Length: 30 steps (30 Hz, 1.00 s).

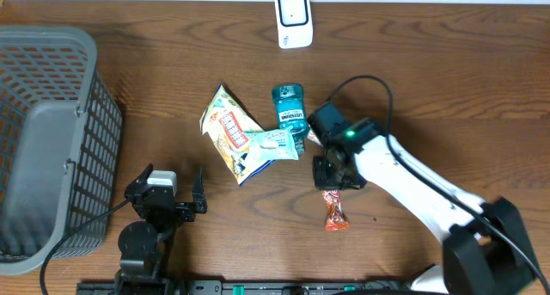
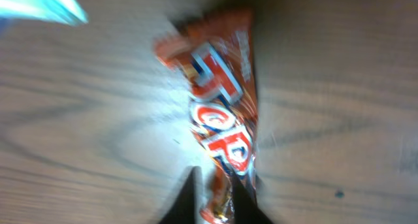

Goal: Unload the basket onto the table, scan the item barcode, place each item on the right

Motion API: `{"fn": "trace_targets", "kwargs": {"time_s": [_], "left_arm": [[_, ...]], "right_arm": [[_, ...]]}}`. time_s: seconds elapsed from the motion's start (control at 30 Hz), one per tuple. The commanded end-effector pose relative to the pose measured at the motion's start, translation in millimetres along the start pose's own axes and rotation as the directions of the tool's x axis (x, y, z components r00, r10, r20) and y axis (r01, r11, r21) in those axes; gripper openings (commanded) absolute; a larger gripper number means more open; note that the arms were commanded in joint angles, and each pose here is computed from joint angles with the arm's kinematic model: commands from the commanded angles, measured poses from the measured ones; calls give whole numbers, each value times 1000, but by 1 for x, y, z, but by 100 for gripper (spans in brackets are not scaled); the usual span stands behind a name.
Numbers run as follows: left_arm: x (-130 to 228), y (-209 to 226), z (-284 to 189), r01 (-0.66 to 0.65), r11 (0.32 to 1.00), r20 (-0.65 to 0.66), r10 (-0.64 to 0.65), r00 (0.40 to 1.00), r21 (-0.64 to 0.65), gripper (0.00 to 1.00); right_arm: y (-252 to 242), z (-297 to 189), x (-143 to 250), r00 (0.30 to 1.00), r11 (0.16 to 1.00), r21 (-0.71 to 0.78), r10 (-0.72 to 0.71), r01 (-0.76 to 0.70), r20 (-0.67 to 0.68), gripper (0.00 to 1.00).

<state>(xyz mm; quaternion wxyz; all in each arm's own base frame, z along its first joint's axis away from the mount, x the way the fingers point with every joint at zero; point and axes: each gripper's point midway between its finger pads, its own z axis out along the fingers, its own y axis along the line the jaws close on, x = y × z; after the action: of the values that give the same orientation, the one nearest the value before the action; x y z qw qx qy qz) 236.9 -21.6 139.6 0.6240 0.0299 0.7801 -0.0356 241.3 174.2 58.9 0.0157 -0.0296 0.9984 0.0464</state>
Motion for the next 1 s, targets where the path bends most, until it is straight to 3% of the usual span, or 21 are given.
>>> {"fn": "trace_targets", "kwargs": {"time_s": [0.0, 0.6, 0.97], "left_arm": [[13, -1, 1, 7, 1000, -42, -6, 999, 5, 98], [13, -1, 1, 7, 1000, -42, -6, 999, 5, 98], [13, -1, 1, 7, 1000, -42, -6, 999, 5, 98]], "right_arm": [[-5, -1, -11, 998, 999, 35, 10, -12, 60, 1], [-20, 75, -9, 999, 990, 141, 11, -4, -51, 1], [11, -10, -51, 985, 997, 29, -69, 65, 159, 1]]}}
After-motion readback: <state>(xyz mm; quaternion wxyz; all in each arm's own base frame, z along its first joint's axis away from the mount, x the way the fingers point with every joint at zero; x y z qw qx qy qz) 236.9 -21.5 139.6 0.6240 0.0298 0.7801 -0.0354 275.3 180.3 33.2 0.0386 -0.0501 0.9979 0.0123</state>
